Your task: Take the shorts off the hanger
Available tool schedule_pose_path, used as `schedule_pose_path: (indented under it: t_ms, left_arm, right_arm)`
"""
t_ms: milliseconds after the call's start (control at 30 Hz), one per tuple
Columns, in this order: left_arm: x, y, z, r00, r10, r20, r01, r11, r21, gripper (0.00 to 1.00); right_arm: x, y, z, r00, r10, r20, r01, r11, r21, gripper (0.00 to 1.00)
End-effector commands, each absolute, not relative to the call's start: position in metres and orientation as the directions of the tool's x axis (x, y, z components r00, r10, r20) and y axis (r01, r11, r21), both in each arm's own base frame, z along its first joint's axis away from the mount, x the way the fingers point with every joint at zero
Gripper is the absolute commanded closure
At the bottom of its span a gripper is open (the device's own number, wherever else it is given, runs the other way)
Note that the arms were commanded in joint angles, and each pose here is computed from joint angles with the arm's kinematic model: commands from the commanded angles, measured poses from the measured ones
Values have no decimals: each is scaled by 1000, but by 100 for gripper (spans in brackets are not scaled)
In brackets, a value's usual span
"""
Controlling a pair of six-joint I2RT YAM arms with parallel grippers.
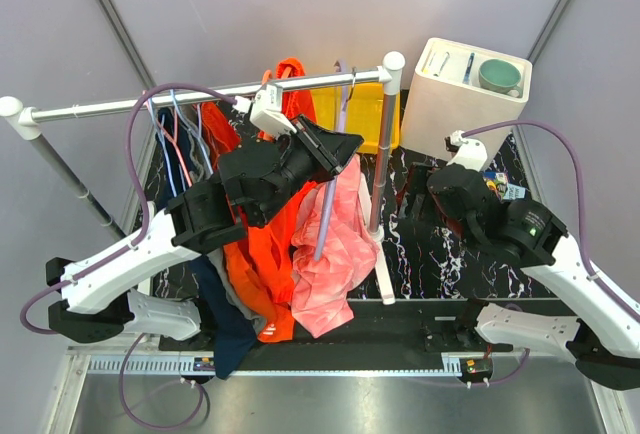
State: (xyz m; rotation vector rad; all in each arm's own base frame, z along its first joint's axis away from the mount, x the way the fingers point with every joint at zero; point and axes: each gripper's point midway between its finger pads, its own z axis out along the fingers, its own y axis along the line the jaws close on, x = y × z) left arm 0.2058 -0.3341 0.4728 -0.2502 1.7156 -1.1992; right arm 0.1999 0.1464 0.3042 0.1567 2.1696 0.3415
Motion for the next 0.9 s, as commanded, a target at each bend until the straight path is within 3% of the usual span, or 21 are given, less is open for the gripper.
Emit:
schedule_pose_path:
  t_ms: [0, 300, 367, 400, 533, 800, 833, 867]
  left_arm:
    - [214, -333, 457, -498, -663, -559, 261, 500, -826, 85]
    - [220, -332, 460, -477, -693, -541, 233, 494, -838, 82]
    - [221, -334, 461, -477, -685, -550, 239, 502, -832, 76]
    - [220, -334, 461, -478, -685, -550, 239, 501, -832, 67]
    - [216, -335, 452, -501, -666, -552, 244, 504, -829, 50]
    - [192, -328, 452, -547, -619, -563, 346, 445, -826, 36]
    - [188, -328, 453, -558, -607, -566, 364, 434, -824, 23]
    - [186, -327, 451, -557, -592, -582, 379, 443, -813, 23]
  right_arm:
    - [200, 151, 316, -577, 246, -779, -41, 944, 328, 10]
    - [199, 156, 319, -586, 243, -773, -60, 938, 341, 9]
    - [200, 156, 320, -584, 239, -776, -63, 940, 337, 9]
    - [200, 156, 321, -582, 236, -778, -63, 941, 333, 9]
    - [201, 159, 324, -591, 261, -764, -58, 930, 362, 6]
    - [205, 170, 323, -650, 335, -682, -25, 888, 459, 5]
    - [202, 174, 321, -672, 333, -662, -36, 878, 478, 4]
    - [205, 174, 317, -679, 340, -651, -28, 874, 485, 4]
